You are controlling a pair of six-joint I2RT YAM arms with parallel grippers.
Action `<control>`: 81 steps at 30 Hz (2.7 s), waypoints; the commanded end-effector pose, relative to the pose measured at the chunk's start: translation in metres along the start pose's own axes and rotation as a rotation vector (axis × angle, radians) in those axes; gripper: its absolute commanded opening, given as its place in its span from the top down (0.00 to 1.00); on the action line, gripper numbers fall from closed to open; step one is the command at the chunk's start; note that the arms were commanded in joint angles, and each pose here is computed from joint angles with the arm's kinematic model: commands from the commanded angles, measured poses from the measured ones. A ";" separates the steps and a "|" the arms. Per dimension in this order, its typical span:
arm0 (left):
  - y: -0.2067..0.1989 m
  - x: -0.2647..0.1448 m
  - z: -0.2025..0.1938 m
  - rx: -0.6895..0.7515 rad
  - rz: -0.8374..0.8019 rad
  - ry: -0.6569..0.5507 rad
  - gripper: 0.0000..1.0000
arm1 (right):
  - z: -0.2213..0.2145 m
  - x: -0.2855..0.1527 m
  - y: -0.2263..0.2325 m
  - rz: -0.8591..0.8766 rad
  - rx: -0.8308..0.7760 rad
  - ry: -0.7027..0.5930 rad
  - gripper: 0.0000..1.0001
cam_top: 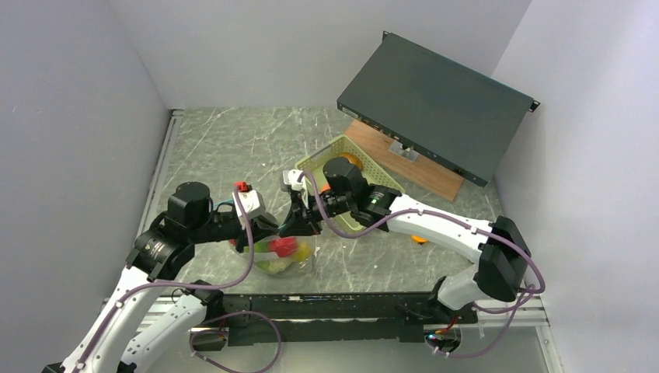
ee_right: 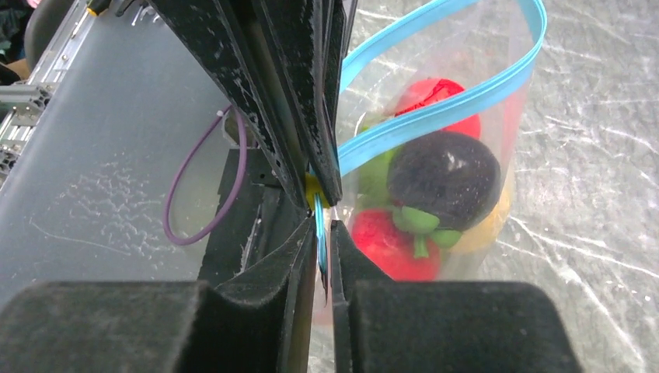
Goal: Place the food in the zip-top bag and seal the zipper
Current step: Zip the zipper food storage bag at the center of the board.
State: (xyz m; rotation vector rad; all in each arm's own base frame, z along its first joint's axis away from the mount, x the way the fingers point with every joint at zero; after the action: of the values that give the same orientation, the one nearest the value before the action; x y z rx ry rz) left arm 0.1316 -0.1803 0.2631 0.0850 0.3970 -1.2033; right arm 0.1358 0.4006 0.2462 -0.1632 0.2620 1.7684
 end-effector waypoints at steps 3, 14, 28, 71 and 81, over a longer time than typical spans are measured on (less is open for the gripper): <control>-0.006 -0.003 0.010 0.031 -0.025 -0.036 1.00 | 0.009 -0.004 -0.003 0.004 -0.064 0.019 0.80; -0.003 0.001 0.012 0.018 -0.028 -0.029 1.00 | 0.022 0.001 -0.007 0.012 -0.064 -0.005 0.89; 0.031 -0.022 -0.002 -0.112 0.276 0.080 1.00 | 0.017 -0.048 -0.057 -0.540 -0.005 -0.114 1.00; 0.069 -0.136 -0.015 -0.145 0.919 0.196 1.00 | -0.035 -0.099 -0.067 -0.832 0.095 -0.069 1.00; 0.063 -0.147 -0.008 -0.150 0.943 0.173 0.26 | -0.013 -0.030 -0.064 -0.554 0.103 -0.096 1.00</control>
State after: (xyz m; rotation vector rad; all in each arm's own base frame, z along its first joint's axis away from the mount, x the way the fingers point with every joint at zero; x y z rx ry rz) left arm 0.1468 -0.0392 0.2755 0.2372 0.5751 -0.3197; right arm 0.2051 0.3475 0.2056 -0.1283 0.2745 1.1034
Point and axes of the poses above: each gripper's point midway between its finger pads, its own x axis out along the fingers, its own y axis along the line the jaws close on, z = x × y, the point moved 1 cm from there along -x, back along the fingers, and after that the axes turned 6 degrees about -x, right-handed, at the moved point
